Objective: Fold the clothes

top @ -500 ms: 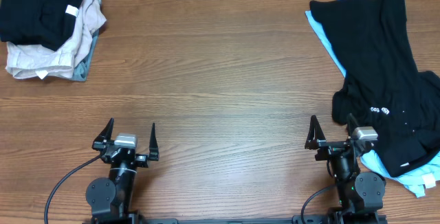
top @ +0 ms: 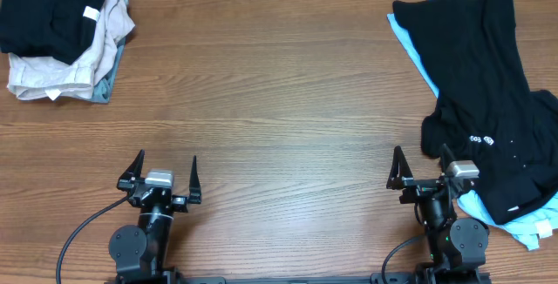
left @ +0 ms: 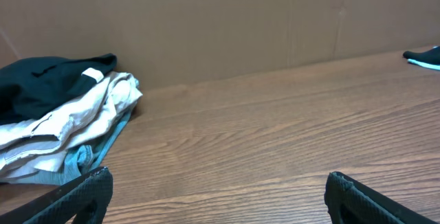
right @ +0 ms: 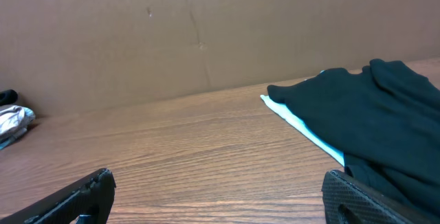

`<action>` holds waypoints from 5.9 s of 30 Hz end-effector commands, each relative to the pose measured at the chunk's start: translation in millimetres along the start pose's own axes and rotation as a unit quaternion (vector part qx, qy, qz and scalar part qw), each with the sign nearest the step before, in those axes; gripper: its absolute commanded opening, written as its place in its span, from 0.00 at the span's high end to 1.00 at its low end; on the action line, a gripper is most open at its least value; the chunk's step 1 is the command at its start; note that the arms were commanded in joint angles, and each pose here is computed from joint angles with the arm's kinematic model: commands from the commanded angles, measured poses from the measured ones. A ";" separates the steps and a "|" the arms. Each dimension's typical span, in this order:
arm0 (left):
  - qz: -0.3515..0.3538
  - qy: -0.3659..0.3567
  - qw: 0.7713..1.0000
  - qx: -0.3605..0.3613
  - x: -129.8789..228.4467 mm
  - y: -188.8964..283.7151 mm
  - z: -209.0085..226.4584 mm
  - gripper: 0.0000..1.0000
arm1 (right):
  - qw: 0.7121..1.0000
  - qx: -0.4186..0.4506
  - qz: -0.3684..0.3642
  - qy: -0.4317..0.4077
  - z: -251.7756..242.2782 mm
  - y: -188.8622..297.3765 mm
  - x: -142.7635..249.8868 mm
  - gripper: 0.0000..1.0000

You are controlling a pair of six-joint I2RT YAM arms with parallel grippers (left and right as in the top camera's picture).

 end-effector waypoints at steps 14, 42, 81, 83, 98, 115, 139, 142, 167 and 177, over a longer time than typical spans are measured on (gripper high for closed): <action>-0.001 0.008 1.000 -0.004 1.1 0.1 1.4 0.00 | 1.000 0.001 -0.004 0.002 -1.0 0.0 0.7 0.00; -0.001 0.008 1.000 -0.004 1.1 0.1 1.4 0.00 | 1.000 0.001 -0.004 0.002 -1.0 0.0 0.8 0.00; -0.001 0.008 1.000 -0.004 1.1 0.1 1.5 0.00 | 0.999 0.005 -0.051 0.004 -0.1 1.2 -19.5 0.00; 0.000 0.003 1.000 -0.016 1.2 0.2 5.1 0.00 | 0.998 -0.026 -0.057 0.004 10.1 1.8 -23.4 0.00; -0.038 0.000 0.999 0.015 -17.2 1.5 -2.7 0.00 | 0.981 -0.133 -0.140 0.024 52.7 20.1 -75.0 0.00; 0.057 0.038 0.995 0.077 -116.4 -32.0 18.3 0.00 | 0.996 -0.049 0.050 0.050 73.6 -24.2 -164.7 0.00; 0.357 0.168 0.896 0.203 6.2 -163.3 -0.4 0.00 | 0.833 0.284 0.460 -0.122 -36.5 -126.3 -8.3 0.15; 0.358 0.167 0.896 0.202 13.4 -169.2 -0.8 0.00 | 0.794 0.357 0.473 -0.134 -58.4 -116.9 11.9 0.16; 0.368 0.141 0.906 0.157 21.6 -175.1 11.9 0.00 | 0.685 0.519 0.492 -0.139 -117.4 -74.5 95.4 0.29; 0.374 0.134 0.907 0.142 24.1 -175.3 16.5 0.03 | 0.710 0.501 0.470 -0.157 -124.1 -76.4 125.4 0.60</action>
Point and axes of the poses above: each gripper's point midway between its finger pads, its own y axis back along the fingers, its own z axis along the line the jaws close on, x = y × z, the point moved 2 cm from there along y, back along the fingers, and after that the axes turned 7 degrees about -y, right-handed, at the moved point
